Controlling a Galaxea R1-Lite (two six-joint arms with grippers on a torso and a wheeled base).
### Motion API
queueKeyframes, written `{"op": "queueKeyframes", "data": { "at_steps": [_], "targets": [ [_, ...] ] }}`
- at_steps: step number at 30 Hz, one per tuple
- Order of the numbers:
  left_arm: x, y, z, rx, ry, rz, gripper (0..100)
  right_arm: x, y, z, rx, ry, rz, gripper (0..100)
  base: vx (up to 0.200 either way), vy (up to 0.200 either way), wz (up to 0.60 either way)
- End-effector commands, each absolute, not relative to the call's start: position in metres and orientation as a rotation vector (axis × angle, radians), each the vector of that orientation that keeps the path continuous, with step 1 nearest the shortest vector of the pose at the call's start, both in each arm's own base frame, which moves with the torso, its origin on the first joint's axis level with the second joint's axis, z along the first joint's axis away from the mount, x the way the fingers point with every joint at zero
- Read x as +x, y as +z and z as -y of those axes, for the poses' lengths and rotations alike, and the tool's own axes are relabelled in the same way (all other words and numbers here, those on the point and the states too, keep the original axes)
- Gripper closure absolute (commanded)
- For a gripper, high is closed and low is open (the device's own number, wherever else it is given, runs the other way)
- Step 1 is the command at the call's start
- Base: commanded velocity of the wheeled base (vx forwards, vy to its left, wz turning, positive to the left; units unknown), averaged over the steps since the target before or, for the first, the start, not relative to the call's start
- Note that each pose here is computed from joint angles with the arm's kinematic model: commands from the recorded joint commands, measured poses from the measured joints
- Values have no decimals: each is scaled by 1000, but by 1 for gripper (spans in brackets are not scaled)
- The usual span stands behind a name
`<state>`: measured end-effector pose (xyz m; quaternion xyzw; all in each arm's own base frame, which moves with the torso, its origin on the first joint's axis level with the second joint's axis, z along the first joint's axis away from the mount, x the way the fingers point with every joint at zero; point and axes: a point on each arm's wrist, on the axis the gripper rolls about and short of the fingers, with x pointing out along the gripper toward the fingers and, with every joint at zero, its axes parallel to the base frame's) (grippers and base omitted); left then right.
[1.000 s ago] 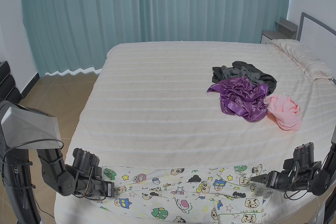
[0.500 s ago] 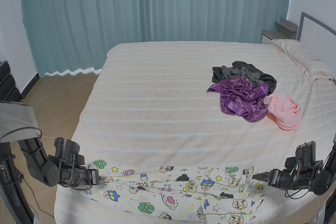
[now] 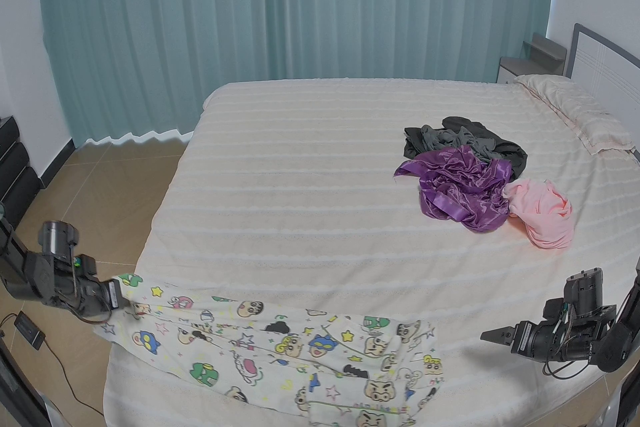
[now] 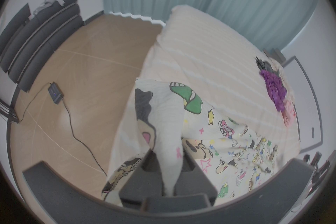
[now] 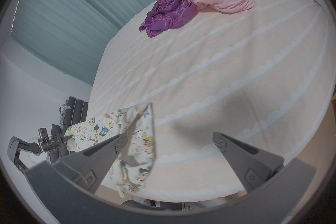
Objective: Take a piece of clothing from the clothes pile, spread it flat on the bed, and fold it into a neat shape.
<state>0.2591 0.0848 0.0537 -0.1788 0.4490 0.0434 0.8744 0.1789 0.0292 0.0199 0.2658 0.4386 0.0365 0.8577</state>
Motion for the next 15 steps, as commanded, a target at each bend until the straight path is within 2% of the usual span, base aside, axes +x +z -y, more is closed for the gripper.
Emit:
{"op": "queueKeyframes", "data": {
  "at_steps": [1,6,12,15],
  "targets": [
    [261,92,-121,-351,165,-796,100,174,21,-28,558,76,-922,0,0,0,0],
    [256,103,-114,-319,194,-781,100,174,24,-28,561,80,-907,0,0,0,0],
    [248,115,-62,-256,159,-860,100,174,24,-28,561,81,-906,0,0,0,0],
    [244,124,-23,-267,133,-870,100,174,25,-28,561,82,-903,0,0,0,0]
  ]
}}
